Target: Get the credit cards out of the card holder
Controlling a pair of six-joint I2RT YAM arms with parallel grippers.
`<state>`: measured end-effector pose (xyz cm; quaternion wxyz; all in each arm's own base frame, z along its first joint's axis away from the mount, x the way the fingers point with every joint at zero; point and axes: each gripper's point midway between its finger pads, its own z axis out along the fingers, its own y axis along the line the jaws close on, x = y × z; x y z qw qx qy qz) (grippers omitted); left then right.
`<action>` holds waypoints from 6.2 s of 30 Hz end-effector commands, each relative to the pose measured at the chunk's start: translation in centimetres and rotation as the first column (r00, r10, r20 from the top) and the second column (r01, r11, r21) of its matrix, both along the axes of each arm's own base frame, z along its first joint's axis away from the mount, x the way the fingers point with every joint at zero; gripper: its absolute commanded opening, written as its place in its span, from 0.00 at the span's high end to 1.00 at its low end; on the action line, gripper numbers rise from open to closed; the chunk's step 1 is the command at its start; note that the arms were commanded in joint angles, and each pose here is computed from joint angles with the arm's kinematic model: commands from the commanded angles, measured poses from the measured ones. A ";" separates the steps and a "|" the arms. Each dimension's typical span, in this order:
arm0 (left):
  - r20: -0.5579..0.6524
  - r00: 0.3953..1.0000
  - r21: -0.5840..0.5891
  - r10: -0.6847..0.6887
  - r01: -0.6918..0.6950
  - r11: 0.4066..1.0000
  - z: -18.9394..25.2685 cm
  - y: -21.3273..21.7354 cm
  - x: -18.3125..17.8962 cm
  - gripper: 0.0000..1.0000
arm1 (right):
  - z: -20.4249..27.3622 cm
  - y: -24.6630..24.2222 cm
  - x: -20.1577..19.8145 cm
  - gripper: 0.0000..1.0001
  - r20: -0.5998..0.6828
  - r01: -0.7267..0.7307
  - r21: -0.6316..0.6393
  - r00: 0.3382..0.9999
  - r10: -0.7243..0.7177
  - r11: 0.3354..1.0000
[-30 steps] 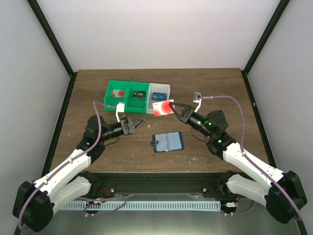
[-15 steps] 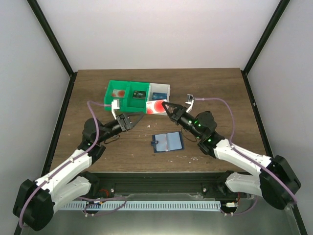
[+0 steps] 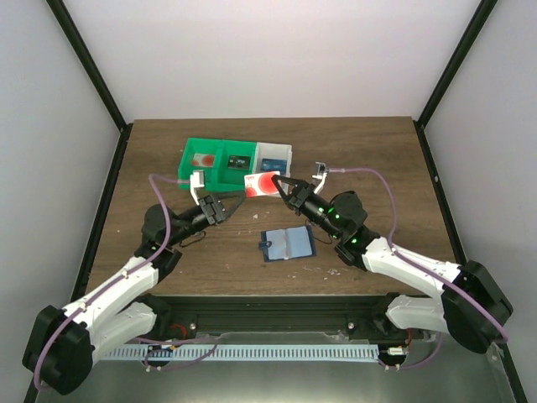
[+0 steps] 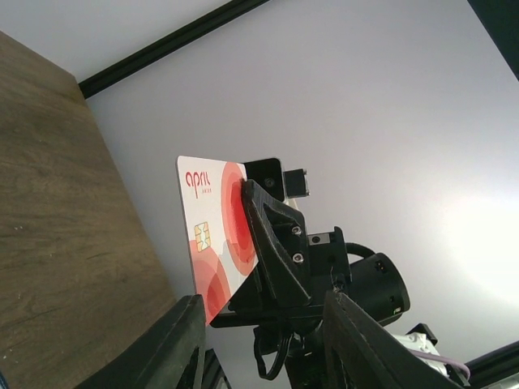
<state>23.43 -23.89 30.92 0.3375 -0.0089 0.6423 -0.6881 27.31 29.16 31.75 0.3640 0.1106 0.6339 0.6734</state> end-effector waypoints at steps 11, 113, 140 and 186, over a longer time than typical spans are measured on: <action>0.024 0.999 -0.005 -0.027 0.027 1.000 0.6 -0.3 -0.2 0.53 | 2.8 -0.4 0.1 0.99 0.048 0.039 0.047 0.998 -0.041 0.998; -0.225 0.875 0.806 0.428 -0.080 0.586 -19.7 19.4 30.7 0.98 | -4.3 -6.0 -7.2 0.00 0.183 0.051 -0.432 0.983 0.032 0.901; -0.209 0.876 0.835 0.435 -0.072 0.546 -21.8 18.2 32.5 0.85 | -4.0 -9.1 -7.5 0.00 0.186 0.158 -0.400 0.978 -0.089 0.903; -0.048 0.852 0.840 0.521 -0.248 0.483 -16.8 19.7 35.0 0.65 | -4.6 -10.8 -7.6 0.00 0.132 0.202 -0.387 0.978 -0.162 0.900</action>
